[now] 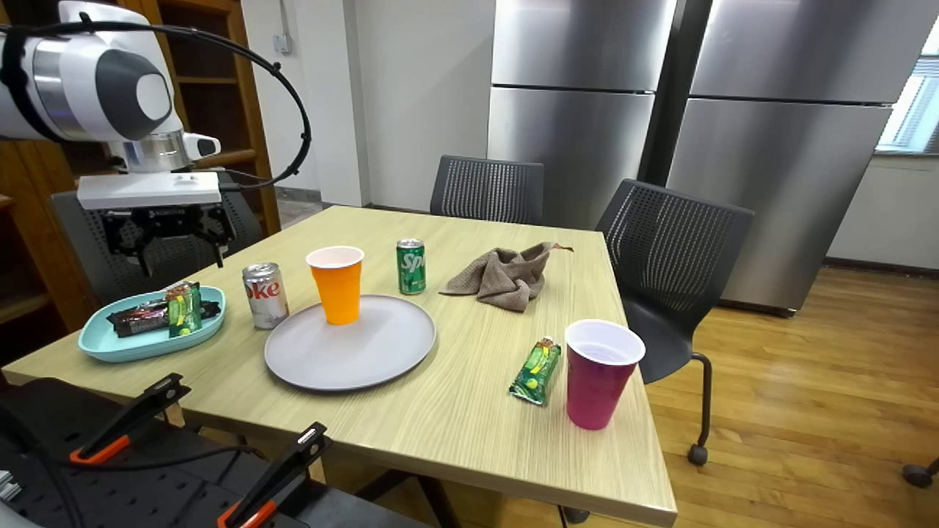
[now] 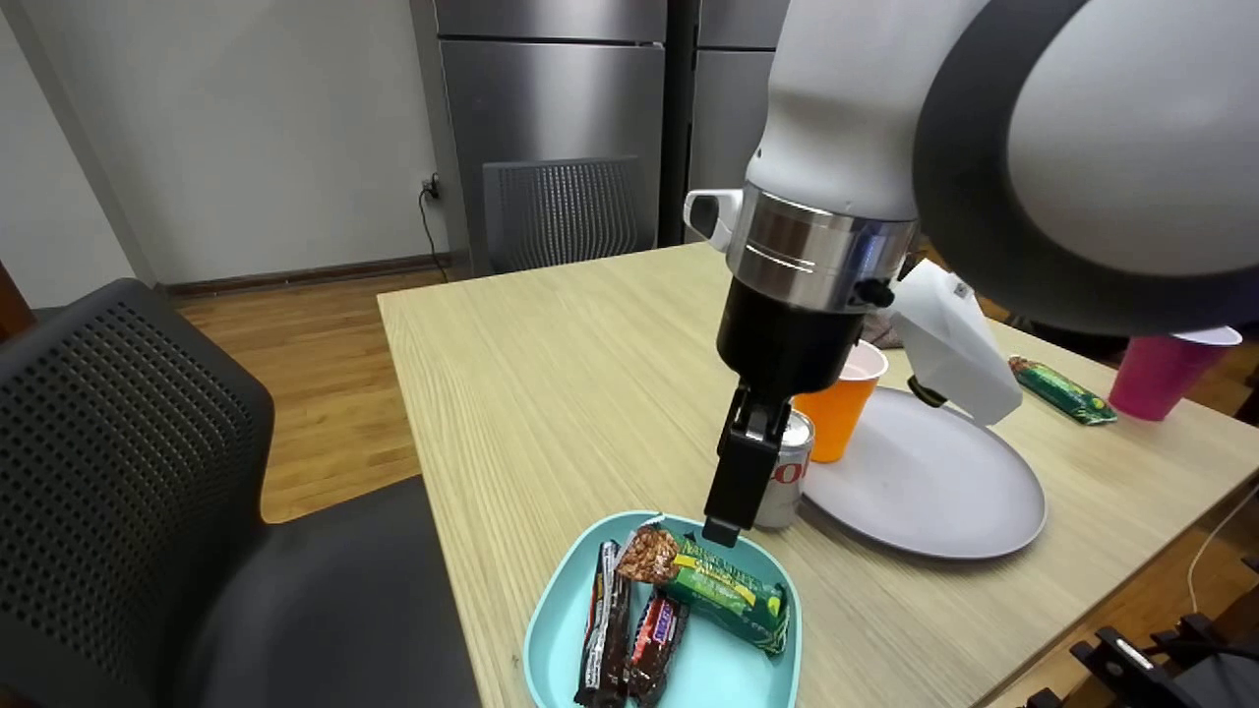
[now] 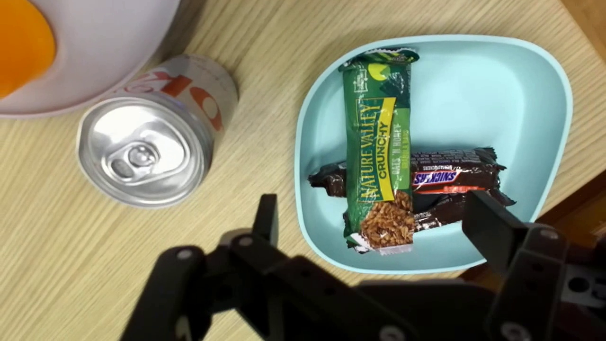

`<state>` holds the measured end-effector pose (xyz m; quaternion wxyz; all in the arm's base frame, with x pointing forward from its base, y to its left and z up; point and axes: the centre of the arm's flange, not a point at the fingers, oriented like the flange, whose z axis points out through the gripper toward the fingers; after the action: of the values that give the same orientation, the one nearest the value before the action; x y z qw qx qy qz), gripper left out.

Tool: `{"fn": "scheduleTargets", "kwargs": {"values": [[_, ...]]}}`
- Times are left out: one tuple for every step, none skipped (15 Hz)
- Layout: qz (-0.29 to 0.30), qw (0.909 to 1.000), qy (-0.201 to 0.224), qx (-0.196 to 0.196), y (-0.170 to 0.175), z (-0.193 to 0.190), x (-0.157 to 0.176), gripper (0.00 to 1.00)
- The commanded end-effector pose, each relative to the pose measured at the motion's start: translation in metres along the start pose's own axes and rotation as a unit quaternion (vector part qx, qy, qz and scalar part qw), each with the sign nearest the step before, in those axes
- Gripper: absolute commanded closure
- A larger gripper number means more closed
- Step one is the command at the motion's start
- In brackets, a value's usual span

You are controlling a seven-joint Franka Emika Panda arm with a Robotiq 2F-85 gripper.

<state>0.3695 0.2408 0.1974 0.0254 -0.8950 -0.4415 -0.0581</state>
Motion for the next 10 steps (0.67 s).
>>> {"fn": "scheduleTargets", "kwargs": {"values": [[0.0, 0.9997, -0.002, -0.023, -0.01, -0.036, -0.014, 0.0], [0.0, 0.9995, -0.001, -0.032, -0.01, -0.042, -0.016, 0.0], [-0.004, 0.9992, -0.004, -0.039, -0.009, -0.049, -0.019, 0.0], [-0.002, 0.9989, -0.002, -0.047, -0.008, -0.056, -0.022, 0.0], [-0.001, 0.9985, -0.002, -0.054, -0.006, -0.065, -0.024, 0.0], [0.002, 0.9982, 0.003, -0.059, -0.003, -0.073, -0.026, 0.0], [0.006, 0.9979, 0.006, -0.064, 0.0, -0.08, -0.026, 0.0], [0.012, 0.9976, 0.009, -0.068, 0.004, -0.087, -0.028, 0.0], [0.018, 0.9971, 0.009, -0.073, 0.009, -0.094, -0.03, 0.0], [0.029, 0.9966, 0.01, -0.076, 0.016, -0.099, -0.033, 0.0]]}}
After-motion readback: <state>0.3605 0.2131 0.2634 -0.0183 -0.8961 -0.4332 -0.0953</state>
